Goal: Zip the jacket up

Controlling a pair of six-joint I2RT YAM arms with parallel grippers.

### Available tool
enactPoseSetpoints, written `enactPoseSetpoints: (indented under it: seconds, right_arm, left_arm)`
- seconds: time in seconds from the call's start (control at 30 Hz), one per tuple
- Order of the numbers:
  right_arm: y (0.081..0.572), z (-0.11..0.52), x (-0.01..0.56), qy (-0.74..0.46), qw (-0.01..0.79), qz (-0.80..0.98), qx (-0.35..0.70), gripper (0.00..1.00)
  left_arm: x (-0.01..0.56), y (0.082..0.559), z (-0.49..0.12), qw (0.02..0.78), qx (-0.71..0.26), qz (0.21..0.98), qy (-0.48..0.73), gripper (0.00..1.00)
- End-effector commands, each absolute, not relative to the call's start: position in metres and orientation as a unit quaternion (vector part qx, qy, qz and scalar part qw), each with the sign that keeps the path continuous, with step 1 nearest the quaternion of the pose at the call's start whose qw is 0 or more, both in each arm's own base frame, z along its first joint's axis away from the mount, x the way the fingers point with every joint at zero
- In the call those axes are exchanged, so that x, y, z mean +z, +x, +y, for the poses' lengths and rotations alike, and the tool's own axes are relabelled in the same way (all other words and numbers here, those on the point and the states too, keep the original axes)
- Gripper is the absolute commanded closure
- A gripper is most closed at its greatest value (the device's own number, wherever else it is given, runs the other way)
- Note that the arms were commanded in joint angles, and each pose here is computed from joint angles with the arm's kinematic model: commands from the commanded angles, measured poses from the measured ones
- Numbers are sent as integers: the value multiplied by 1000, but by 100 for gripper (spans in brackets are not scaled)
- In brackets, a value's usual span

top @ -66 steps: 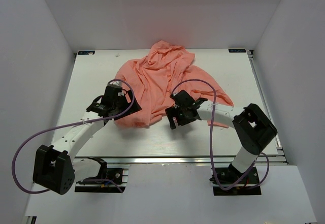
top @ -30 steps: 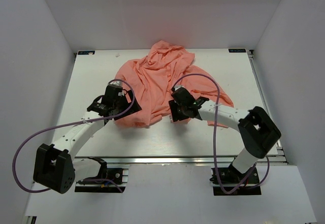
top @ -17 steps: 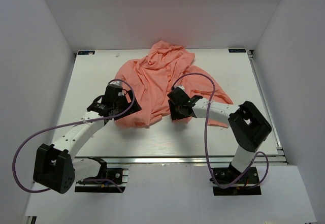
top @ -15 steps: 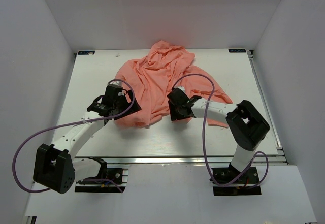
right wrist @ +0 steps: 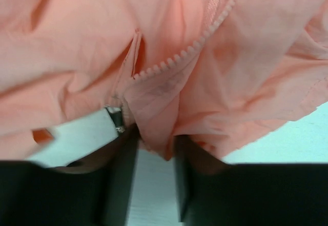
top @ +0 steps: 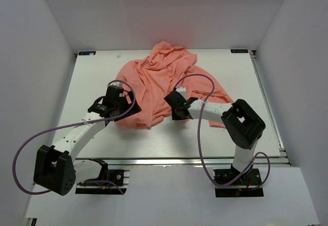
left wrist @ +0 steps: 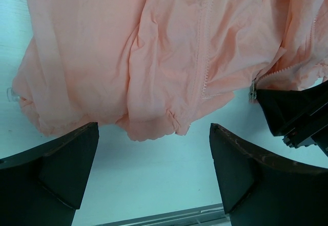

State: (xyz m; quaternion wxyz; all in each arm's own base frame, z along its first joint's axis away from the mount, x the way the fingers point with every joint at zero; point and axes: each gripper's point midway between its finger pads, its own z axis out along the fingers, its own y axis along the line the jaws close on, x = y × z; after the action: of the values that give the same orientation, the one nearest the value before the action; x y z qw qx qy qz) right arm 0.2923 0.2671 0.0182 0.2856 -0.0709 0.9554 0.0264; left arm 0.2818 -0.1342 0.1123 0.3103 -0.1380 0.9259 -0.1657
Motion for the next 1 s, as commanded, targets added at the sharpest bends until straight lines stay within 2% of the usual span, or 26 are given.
enactPoseSetpoints:
  seconds: [0.0,0.07,0.13,0.17,0.23,0.33,0.53,0.67,0.97]
  right_arm:
    - [281,244,-15,-48,256,965,-34,66]
    - [278,239,-19,-40,249,967,-43,77]
    - [279,241,-15,-44,256,965,-35,82]
    - [280,244,-12,-49,259,964,-26,89]
    - [285,251,4,-57,281,958,2,91]
    - [287,266,30,-94,317,942,62,100]
    - [271,276,67,-174,340,913,146,100]
    - [255,287,81,-215,332,895,207,100]
    - [254,277,86,-205,333,896,209,100]
  left_arm:
    - [128,287,-131,334,-166,917,-141,2]
    - [129,287,-130,334,-165,917,-141,2]
    - [132,288,-132,338,-170,915,-140,2]
    - [134,289,-133,339,-174,914,-138,2]
    - [137,290,-137,337,-183,914,-132,2]
    - [140,287,-146,327,-202,916,-116,2]
    - [126,273,-162,291,-226,927,-76,2]
    - [101,268,-165,257,-178,948,-59,2]
    - [70,265,-182,224,-117,968,-12,4]
